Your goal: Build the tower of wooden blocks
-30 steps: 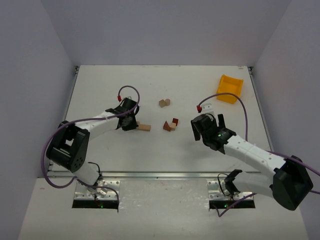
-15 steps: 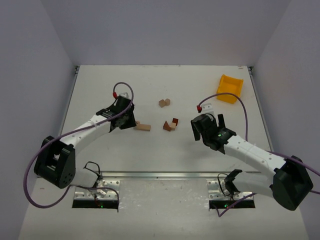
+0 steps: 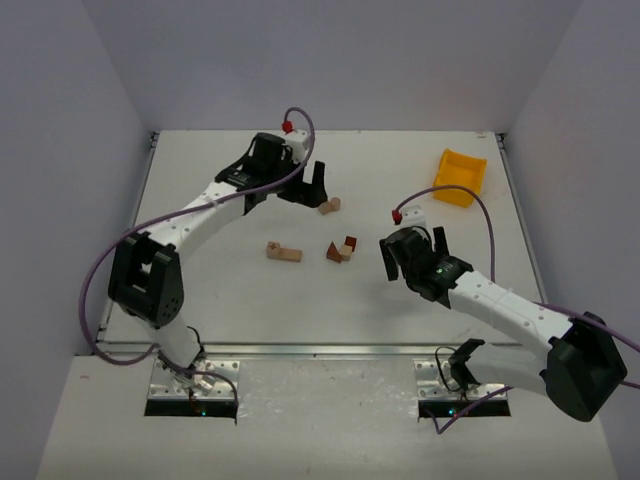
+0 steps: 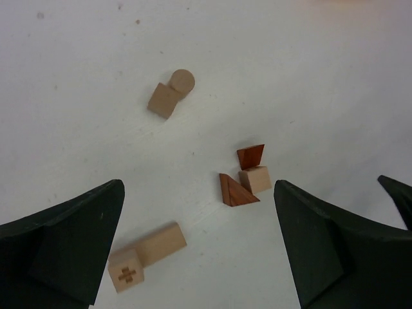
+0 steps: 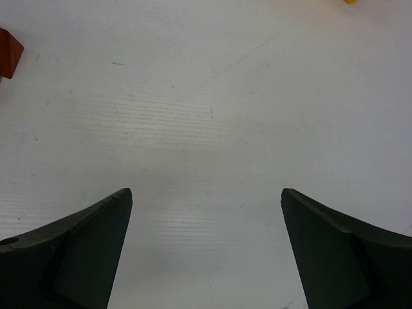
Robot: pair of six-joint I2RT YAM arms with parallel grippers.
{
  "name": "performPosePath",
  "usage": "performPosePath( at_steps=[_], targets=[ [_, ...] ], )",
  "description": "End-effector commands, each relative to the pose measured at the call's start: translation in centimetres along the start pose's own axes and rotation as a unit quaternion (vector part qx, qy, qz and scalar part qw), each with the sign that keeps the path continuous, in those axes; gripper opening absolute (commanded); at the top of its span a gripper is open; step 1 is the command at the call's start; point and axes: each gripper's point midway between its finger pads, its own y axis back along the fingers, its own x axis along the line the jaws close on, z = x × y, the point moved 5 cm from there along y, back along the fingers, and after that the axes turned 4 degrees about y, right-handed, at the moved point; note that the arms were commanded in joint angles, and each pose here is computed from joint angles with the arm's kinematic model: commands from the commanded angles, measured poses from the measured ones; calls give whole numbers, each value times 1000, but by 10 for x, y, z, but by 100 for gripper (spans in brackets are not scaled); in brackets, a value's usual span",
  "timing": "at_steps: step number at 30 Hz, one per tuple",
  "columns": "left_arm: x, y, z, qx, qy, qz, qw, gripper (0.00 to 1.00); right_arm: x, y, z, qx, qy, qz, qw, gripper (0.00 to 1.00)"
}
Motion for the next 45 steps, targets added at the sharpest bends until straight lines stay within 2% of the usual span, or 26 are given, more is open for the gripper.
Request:
performPosePath(
  at_steps=[1, 5, 8, 14, 17, 26, 30, 35, 45],
  targets=[
    [-13, -42, 31, 4, -157, -109, 982, 100, 2, 0, 14, -22, -10, 4, 1000, 99],
    [-9, -66, 44, 16, -168, -103, 980, 100, 0, 1, 11, -25, -12, 5, 1000, 99],
    [-4, -82, 40, 28, -169, -104, 980, 100, -2, 2, 11, -28, -20, 2, 999, 99],
    [11, -124, 4, 91, -154, -93, 979, 100, -6, 0, 10, -26, -25, -14, 999, 99],
    [15, -137, -1, 104, -152, -94, 978, 99, -6, -1, 10, -23, -29, -16, 999, 99],
    [35, -159, -25, 141, -141, -54, 978, 81, -7, -3, 9, -20, -34, -16, 999, 99],
    [38, -164, -24, 144, -141, -47, 978, 69, -7, -3, 9, -20, -34, -15, 999, 99],
    [39, -166, -25, 145, -142, -45, 978, 64, -6, -4, 8, -16, -31, -13, 999, 99],
    [39, -164, -24, 146, -145, -46, 977, 48, -5, -4, 7, -14, -28, -10, 999, 99]
  ],
)
